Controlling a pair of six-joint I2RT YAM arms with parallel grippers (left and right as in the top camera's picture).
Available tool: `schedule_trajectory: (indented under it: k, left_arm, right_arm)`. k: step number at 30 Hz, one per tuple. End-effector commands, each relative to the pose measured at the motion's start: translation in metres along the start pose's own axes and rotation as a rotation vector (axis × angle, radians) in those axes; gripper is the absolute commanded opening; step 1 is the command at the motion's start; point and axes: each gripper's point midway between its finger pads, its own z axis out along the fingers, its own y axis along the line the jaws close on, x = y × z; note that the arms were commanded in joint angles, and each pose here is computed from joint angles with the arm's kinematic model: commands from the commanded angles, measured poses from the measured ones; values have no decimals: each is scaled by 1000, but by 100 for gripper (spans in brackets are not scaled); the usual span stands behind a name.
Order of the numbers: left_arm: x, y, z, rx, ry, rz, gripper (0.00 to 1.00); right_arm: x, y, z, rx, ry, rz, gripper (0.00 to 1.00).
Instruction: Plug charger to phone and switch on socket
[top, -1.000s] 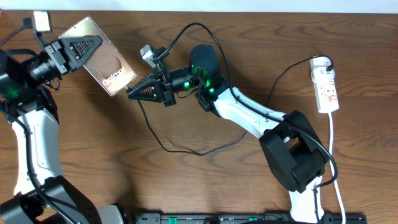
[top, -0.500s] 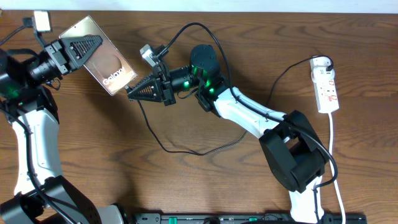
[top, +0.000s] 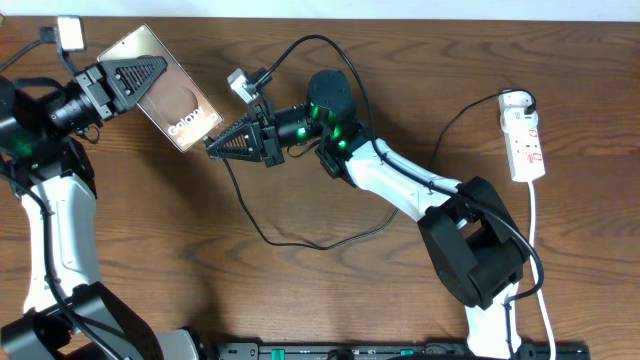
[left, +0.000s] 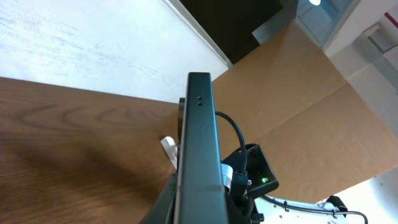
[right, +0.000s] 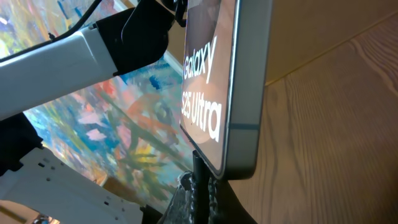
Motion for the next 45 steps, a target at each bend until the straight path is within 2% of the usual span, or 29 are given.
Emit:
schedule_trajectory:
  k: [1, 20, 33, 45]
  left_arm:
    - [6, -10, 3, 25, 39, 29, 7]
    - [10, -6, 3, 24, 40, 9, 7]
    - [17, -12, 17, 55, 75, 48, 7]
    - [21, -15, 23, 67, 88, 56, 7]
  right_arm:
    - [-32, 10, -8, 45, -86, -50, 1]
    - [-40, 13, -8, 50, -121, -103, 1]
    - [-42, 2, -9, 89, -144, -28, 1]
    - [-44, 1, -10, 97, -156, -31, 1]
